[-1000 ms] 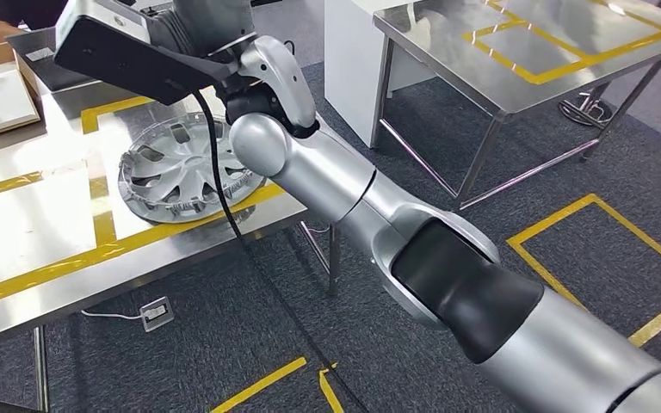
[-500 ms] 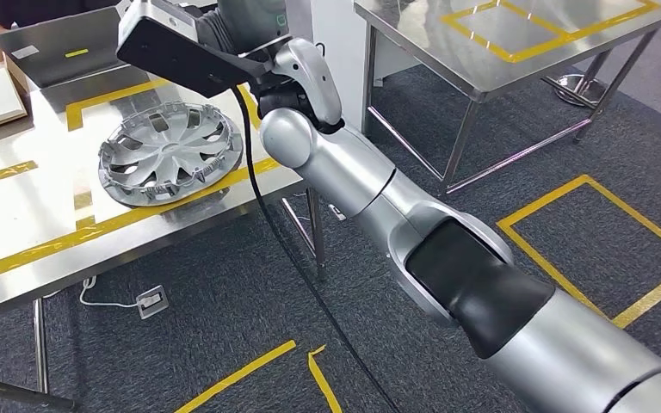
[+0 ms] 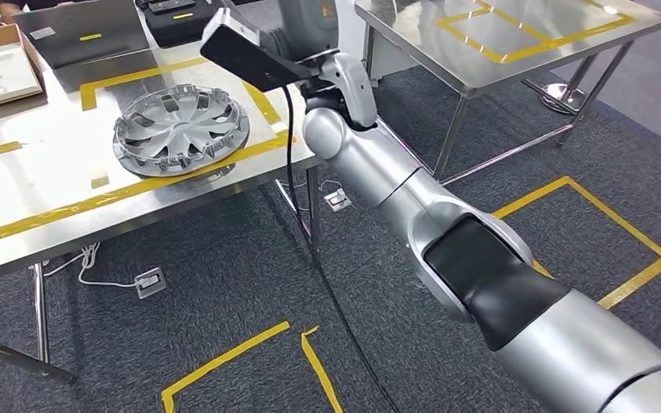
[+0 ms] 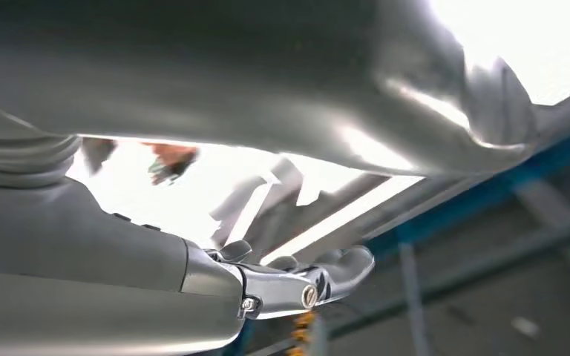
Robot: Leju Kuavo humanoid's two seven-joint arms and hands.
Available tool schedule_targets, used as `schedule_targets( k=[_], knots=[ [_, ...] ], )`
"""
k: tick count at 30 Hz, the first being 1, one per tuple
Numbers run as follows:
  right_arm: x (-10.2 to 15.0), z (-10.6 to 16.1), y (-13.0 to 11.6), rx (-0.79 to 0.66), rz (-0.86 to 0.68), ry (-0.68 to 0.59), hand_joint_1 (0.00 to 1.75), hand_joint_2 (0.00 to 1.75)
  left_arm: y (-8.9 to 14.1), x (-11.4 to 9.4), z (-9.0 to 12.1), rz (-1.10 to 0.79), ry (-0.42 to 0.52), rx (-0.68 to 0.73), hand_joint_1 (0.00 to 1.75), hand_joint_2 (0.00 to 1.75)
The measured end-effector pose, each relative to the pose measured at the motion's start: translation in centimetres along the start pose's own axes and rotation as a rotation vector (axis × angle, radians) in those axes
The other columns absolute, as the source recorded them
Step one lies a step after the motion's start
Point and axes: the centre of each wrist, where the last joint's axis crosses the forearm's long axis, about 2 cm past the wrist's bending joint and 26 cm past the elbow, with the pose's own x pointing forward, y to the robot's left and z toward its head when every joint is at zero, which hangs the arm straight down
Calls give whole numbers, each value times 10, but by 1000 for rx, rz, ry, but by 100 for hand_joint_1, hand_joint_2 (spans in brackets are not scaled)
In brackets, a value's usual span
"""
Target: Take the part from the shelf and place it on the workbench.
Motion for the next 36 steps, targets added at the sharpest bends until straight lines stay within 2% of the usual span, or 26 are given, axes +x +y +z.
schedule_targets(
  k=[3,6,9,13,16,17,20,21,23,25,27,29,32,36],
  knots=[
    [-42,17,4,8,36,107,0,0,-8,1,1,-4,-3,-14,0,0],
    [-92,53,13,37,65,261,0,0,-13,3,3,-11,0,-26,0,0],
    [-140,111,31,90,78,431,0,0,-18,-1,3,-19,19,-38,0,0],
    [-176,190,57,164,78,640,0,0,-20,-5,3,-19,30,-44,0,0],
    [-194,283,85,296,50,900,0,0,-22,-2,4,-15,28,-50,0,0],
    [-196,313,93,346,35,983,0,44,-23,-2,4,-16,30,-54,0,0],
    [-193,379,108,500,-39,1221,0,175,-26,0,5,-23,26,-70,0,131],
    [-189,401,114,568,-81,1330,0,175,-26,2,5,-27,20,-80,0,175],
    [-172,454,129,736,-212,1622,0,175,-27,3,5,-45,8,-119,0,175],
    [-144,514,144,882,-353,1926,0,175,-29,0,5,-64,5,-153,0,175],
    [-114,561,152,943,-448,2129,0,175,-30,-5,5,-65,12,-162,0,175],
    [-92,584,159,916,-561,2241,0,175,-31,-7,5,-55,17,-157,0,175],
    [-63,600,172,831,-747,2339,0,175,-30,-6,5,-63,16,-153,0,175],
    [-29,610,188,830,-803,2320,0,175,-30,-4,5,-101,34,-153,0,175]
  ],
)
